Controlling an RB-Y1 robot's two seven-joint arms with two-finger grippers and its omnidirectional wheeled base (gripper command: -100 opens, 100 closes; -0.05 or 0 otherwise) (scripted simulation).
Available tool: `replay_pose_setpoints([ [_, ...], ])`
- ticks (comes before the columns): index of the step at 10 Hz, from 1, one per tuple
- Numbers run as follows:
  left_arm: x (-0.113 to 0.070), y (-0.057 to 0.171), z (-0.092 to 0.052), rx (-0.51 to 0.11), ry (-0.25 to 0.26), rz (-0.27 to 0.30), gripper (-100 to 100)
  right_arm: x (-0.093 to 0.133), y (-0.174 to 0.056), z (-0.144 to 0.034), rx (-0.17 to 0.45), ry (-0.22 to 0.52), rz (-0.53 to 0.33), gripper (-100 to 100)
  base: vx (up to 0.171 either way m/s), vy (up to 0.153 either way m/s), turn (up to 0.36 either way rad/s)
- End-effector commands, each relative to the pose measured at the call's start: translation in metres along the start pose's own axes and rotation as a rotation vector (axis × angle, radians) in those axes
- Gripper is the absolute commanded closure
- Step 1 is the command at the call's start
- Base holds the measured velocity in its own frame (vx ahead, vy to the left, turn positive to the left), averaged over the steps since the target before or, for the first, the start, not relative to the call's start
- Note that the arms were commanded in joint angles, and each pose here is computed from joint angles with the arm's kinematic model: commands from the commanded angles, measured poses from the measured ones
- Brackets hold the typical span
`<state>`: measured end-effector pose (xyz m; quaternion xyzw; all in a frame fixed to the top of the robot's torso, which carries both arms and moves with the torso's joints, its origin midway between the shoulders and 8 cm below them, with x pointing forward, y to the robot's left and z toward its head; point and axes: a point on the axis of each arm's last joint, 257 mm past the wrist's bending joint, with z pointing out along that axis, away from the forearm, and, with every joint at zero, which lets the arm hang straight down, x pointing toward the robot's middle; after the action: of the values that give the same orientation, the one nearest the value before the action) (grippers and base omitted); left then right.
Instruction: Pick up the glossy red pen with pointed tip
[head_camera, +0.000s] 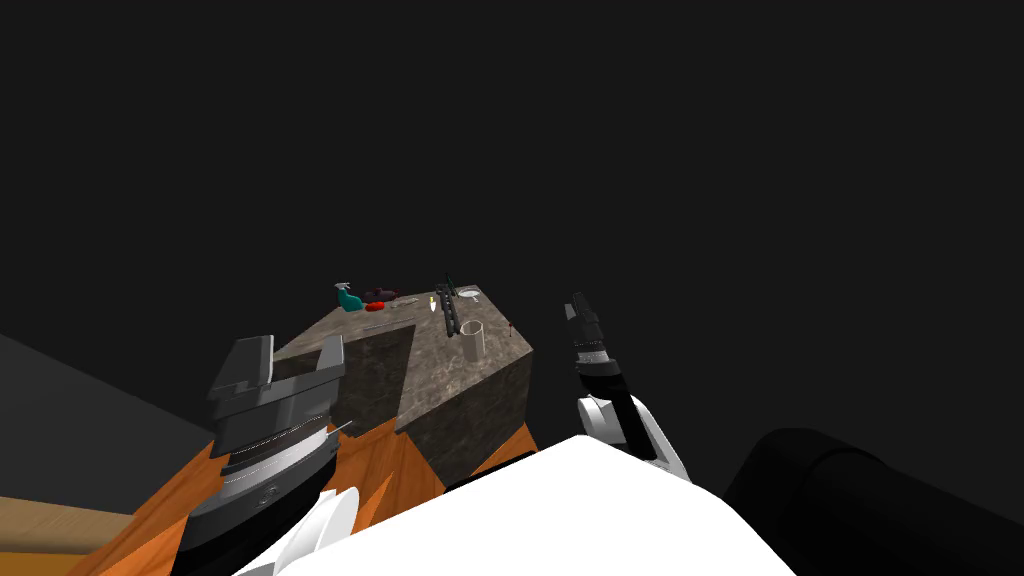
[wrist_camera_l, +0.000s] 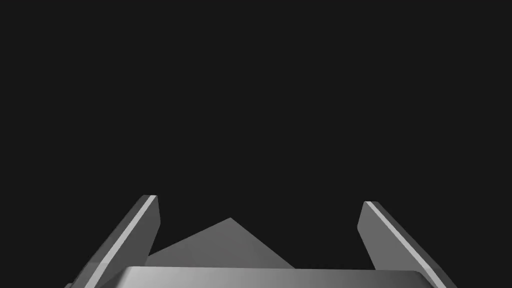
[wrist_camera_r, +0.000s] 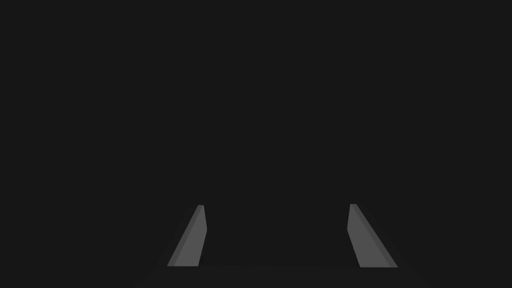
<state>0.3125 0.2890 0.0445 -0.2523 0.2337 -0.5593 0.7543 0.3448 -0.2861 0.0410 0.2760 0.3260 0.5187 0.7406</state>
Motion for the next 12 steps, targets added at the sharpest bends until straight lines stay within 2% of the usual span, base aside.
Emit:
replay_pose_setpoints([
  [1, 0.0, 0.0, 0.0, 0.0, 0.0, 0.0, 0, 0.012, -0.02, -0.01, 0.044, 0.055, -0.038, -100, -0.037, 0.038, 0.052],
  [5, 0.0, 0.0, 0.0, 0.0, 0.0, 0.0, 0, 0.034, -0.065, -0.038, 0.14, 0.181, -0.138, -100, -0.083, 0.078, 0.052],
  [9, 0.0, 0.0, 0.0, 0.0, 0.0, 0.0, 0, 0.052, -0.126, -0.085, 0.256, 0.365, -0.302, -100, -0.085, 0.083, 0.1],
  [10, 0.0, 0.0, 0.0, 0.0, 0.0, 0.0, 0, 0.053, -0.127, -0.086, 0.256, 0.371, -0.305, -100, -0.051, 0.074, 0.044],
  [12, 0.0, 0.0, 0.0, 0.0, 0.0, 0.0, 0, 0.055, -0.159, -0.115, 0.307, 0.481, -0.411, -100, -0.045, 0.072, 0.105],
])
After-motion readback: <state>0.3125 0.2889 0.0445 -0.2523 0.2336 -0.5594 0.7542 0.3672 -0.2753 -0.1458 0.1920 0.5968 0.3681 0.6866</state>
